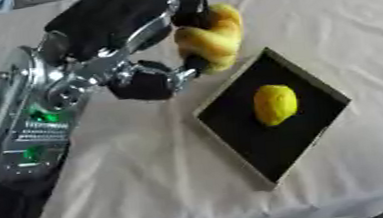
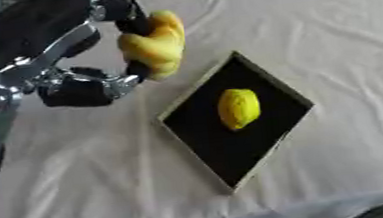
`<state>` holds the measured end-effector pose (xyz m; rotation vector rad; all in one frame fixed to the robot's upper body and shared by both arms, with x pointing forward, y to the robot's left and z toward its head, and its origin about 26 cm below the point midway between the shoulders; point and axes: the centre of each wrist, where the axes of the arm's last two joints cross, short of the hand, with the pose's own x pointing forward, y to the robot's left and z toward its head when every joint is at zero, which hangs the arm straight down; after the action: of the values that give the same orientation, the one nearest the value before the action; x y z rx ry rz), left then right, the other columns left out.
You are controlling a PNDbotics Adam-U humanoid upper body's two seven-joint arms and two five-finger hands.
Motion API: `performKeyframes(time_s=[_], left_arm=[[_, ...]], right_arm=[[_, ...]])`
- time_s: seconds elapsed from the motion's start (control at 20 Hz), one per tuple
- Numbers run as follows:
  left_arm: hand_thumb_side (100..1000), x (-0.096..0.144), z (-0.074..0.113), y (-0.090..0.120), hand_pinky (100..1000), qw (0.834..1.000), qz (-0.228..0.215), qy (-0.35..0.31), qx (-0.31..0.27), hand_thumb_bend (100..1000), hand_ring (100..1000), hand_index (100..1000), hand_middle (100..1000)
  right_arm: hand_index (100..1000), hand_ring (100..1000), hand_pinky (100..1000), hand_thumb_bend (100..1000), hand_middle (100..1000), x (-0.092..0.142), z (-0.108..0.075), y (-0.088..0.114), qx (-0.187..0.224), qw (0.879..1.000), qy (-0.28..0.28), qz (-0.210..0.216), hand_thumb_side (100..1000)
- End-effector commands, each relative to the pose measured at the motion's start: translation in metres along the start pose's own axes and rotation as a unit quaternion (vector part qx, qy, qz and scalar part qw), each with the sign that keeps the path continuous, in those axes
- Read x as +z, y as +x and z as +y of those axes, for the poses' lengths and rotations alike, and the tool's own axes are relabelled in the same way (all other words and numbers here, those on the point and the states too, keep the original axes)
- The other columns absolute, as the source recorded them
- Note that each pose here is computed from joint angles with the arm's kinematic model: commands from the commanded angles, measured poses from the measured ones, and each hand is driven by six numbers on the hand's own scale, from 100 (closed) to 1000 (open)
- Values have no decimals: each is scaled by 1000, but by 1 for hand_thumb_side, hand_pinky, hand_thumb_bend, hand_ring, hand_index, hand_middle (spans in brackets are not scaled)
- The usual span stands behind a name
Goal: Pick up objects on the table and place them in the box.
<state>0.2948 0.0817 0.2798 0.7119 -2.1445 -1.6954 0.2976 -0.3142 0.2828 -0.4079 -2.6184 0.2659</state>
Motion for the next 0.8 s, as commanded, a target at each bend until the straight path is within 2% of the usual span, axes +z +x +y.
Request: performKeyframes(time_s=[0.05, 0.5, 0.8], left_arm=[[100, -15, -12, 5, 694, 1000, 4, -9, 5, 100, 555, 612, 472], [100, -41, -73, -3, 691, 996, 29, -82, 25, 100, 559, 621, 477], [100, -45, -96, -5, 713, 992, 24, -121, 22, 100, 584, 642, 496]], right_arm=[[840, 814, 921, 100, 695, -7, -2, 7, 2, 1000, 6, -19, 576], [839, 813, 922, 100, 693, -7, -1, 7, -3, 1000, 3, -17, 577], [838, 812, 922, 100, 692, -5, -1, 6, -4, 1000, 1, -11, 579]])
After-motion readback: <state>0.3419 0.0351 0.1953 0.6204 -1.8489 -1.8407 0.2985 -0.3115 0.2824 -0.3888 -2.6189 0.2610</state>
